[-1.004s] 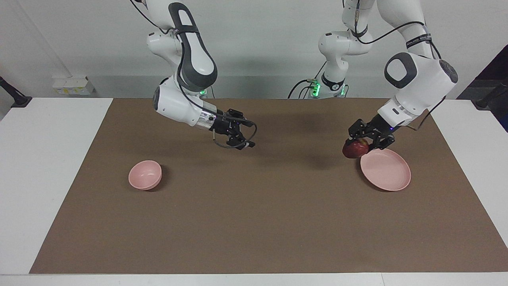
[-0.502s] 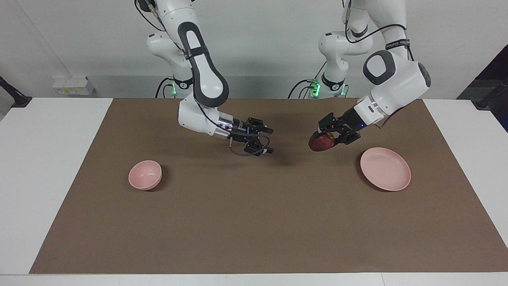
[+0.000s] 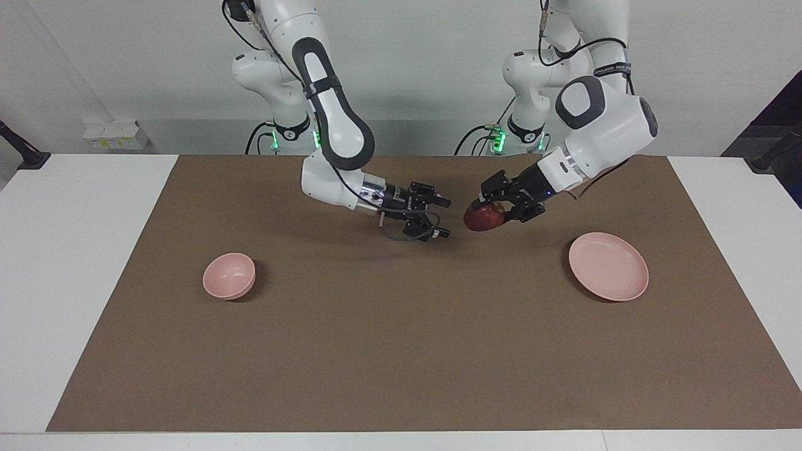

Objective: Move apple from plate to bowl
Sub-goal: 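Close the right gripper around the apple held by the left gripper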

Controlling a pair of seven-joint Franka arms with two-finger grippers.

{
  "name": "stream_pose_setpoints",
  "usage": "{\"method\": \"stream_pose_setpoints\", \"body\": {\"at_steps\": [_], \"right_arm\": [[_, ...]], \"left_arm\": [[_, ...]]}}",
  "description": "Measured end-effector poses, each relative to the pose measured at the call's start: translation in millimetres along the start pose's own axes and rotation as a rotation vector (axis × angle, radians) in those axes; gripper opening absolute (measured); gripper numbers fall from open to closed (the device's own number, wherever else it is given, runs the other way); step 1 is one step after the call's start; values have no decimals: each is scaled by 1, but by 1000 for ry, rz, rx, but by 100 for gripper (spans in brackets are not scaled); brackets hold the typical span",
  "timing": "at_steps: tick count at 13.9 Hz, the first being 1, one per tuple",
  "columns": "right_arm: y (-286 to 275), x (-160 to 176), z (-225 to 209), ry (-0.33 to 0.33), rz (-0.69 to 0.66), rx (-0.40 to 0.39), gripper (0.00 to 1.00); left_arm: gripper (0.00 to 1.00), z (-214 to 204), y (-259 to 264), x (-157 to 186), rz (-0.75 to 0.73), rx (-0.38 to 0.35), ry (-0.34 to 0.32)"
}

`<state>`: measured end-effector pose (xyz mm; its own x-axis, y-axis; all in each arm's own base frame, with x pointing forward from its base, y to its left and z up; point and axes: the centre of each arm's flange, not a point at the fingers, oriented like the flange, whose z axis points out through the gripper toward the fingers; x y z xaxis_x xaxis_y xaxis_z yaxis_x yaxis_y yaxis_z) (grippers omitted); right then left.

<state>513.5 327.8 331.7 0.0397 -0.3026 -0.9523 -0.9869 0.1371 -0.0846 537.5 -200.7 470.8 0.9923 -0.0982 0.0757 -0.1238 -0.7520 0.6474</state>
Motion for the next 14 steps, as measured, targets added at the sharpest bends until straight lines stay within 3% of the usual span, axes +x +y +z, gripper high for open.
{"method": "stream_pose_setpoints", "body": {"at_steps": [14], "right_arm": [[-7,-6,-2,-3,-6,25,100]], "left_arm": [[81,26,22,-24,-30,11,-40]]}}
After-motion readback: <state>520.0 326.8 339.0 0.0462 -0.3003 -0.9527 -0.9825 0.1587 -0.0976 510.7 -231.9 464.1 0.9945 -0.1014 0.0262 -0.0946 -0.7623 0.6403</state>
